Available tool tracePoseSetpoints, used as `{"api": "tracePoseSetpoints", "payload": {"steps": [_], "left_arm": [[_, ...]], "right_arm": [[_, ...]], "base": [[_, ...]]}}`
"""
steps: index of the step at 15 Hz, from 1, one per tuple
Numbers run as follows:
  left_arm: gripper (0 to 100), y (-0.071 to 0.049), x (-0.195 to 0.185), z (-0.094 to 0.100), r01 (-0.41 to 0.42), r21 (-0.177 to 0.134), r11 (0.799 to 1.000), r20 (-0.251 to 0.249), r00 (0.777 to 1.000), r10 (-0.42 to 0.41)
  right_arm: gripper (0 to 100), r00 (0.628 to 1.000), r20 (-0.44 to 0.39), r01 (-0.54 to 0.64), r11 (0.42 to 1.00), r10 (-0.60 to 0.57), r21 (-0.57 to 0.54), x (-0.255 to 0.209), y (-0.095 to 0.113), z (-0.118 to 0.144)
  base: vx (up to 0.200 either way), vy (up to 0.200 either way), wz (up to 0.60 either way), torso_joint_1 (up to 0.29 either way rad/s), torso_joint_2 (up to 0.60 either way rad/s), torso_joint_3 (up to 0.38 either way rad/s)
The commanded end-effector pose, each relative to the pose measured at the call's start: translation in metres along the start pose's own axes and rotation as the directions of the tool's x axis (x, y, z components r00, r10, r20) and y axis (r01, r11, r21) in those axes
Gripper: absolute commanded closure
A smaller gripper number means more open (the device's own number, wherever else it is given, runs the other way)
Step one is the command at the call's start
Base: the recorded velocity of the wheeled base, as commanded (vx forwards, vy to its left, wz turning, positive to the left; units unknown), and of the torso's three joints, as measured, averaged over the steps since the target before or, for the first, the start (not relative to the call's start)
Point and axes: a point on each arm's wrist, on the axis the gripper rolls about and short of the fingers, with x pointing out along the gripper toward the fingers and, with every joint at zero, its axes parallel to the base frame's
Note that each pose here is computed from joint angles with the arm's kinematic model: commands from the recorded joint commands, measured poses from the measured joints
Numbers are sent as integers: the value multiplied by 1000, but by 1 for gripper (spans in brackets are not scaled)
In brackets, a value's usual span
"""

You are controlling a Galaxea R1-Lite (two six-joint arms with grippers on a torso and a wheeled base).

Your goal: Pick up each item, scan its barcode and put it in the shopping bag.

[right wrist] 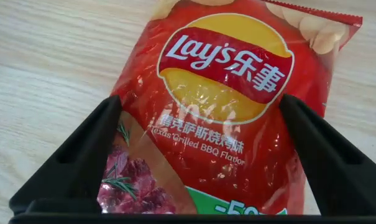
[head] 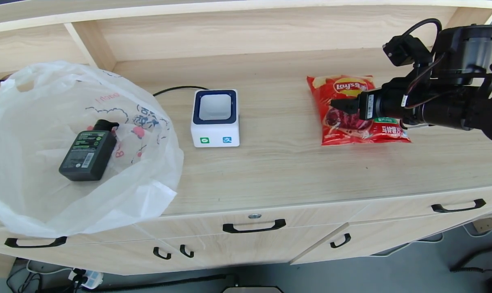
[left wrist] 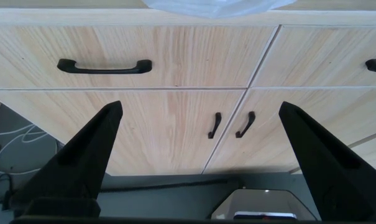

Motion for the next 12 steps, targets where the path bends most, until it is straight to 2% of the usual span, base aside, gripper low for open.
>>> {"api": "tracePoseSetpoints", "payload": {"steps": [1, 4, 5, 6, 12], "left_arm": [[0, 0, 0, 0, 1, 0, 1000, -1, 1000, -1], [0, 0, 0, 0, 2, 3, 1000, -2, 1000, -2], [0, 0, 0, 0, 2, 29, 1000, -1, 1000, -2], [0, 0, 0, 0, 2, 41, 999, -2, 1000, -2], [0, 0, 0, 0, 1, 41, 999, -2, 1000, -1]], "right_arm": [[0, 1000, -10, -14, 1000, 14, -1, 5, 5, -3], [0, 999, 35, -36, 999, 36, -8, -1, 16, 13], [0, 999, 36, -24, 1000, 25, -17, -1, 17, 14], [0, 999, 38, -28, 999, 29, -25, -1, 18, 14], [0, 998, -58, -42, 998, 40, -39, 11, 20, -10]], "base": [[0, 0, 0, 0, 0, 0], [0, 0, 0, 0, 0, 0], [0, 0, 0, 0, 0, 0], [0, 0, 0, 0, 0, 0], [0, 0, 0, 0, 0, 0]]}}
